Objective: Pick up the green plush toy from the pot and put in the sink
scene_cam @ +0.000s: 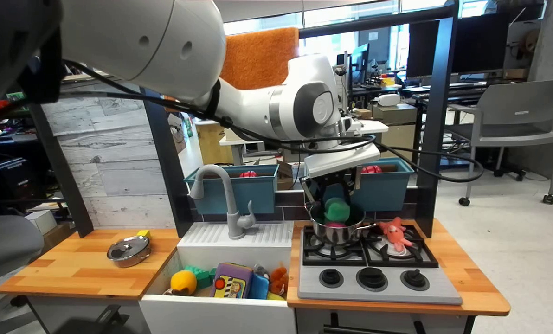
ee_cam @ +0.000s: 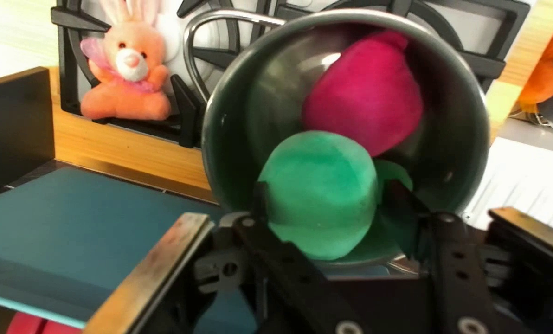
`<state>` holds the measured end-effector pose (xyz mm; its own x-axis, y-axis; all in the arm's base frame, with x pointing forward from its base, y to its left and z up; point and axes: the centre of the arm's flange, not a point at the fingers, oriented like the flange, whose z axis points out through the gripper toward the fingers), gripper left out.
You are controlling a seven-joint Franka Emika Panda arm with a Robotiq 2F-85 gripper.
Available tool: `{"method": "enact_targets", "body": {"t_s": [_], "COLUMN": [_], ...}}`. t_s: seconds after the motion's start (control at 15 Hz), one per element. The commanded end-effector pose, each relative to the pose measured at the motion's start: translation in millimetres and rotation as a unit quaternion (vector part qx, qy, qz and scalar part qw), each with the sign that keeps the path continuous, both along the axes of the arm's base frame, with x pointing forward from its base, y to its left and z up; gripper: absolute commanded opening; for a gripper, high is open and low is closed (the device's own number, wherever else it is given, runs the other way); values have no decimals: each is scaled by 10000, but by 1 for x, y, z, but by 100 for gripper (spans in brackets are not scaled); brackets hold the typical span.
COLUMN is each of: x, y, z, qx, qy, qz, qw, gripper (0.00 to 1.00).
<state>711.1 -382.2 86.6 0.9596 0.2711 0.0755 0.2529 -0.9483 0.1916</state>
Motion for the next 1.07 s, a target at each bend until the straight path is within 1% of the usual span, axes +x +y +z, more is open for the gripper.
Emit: {"method": "enact_targets", "body": {"t_s": [0.0, 0.27, 0.33, 0.4, 0.47, 0.53, 0.6, 0.67, 0.8, 1.0], "x": [64, 65, 65, 66, 65, 57, 47, 36, 25, 16], "y": [-31, -32, -32, -34, -35, -34, -32, -31, -33, -37], "z": [-22, -19, -17, -11, -7, 6, 22, 40, 68, 100], "qx": [115, 77, 69, 66, 76, 90, 133, 203, 344, 529], "qy": [10, -18, -12, -4, 8, 56, 108, 200, 381, 686], "qz": [-104, -175, -207, -254, -302, -400, -497, -635, -865, -1223], "qw": [9999, 9998, 9998, 9997, 9995, 9991, 9986, 9976, 9949, 9887], "gripper": [34, 5, 2, 0, 1, 3, 1, 2, 2, 2]}}
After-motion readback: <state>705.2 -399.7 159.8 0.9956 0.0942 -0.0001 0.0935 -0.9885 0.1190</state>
